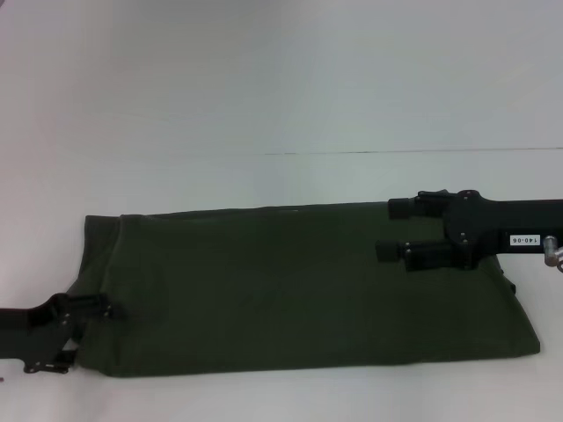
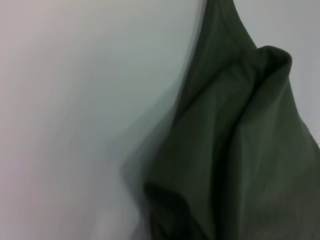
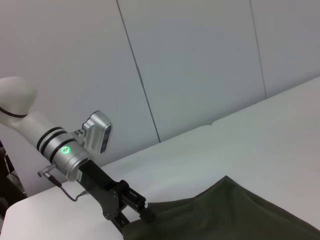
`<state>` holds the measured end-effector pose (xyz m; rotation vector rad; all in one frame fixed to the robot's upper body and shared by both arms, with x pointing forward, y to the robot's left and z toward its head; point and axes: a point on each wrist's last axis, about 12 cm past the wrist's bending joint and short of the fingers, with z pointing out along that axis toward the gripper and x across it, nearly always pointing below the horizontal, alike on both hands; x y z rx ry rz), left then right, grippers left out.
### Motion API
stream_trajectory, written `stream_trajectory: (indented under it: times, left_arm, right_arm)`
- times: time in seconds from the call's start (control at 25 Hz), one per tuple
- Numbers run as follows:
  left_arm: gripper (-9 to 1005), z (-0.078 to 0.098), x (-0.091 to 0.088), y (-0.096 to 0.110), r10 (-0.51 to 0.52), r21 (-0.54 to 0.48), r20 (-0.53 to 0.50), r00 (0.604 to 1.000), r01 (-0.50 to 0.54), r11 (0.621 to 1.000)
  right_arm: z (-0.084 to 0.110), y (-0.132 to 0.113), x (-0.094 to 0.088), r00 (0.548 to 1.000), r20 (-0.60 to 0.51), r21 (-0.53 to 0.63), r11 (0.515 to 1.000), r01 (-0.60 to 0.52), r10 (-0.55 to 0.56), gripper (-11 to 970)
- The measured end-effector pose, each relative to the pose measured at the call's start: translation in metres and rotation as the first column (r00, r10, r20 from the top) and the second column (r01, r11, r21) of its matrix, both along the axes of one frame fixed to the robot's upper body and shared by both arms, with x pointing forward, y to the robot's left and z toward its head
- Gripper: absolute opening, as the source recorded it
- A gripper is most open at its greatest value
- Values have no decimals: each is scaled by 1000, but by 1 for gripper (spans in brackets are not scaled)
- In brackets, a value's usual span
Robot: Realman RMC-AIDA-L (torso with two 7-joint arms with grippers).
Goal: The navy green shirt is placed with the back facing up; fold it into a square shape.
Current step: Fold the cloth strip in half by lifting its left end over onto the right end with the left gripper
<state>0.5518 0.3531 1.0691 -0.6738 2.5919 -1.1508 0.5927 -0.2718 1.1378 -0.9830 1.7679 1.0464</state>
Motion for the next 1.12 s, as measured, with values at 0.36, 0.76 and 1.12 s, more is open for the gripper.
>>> stream_trajectory:
  times: [0.36,0.76,1.12]
  left_arm:
    - [889,3,4,-1,-10,2,2,1000,10,1000]
    - [801,1,3,-2,-15,5,-2,1000,15,1000]
    - [603,0,3,-4,-25,10,3,1000,24,1000]
  right_arm:
    - [2,-3,0,1000,10,7,1000,7,-7,874]
    - [3,-4,0,1000,8,10,1000,11,-11,870]
    - [3,-4,0,1000,10,11,1000,12,-12,866]
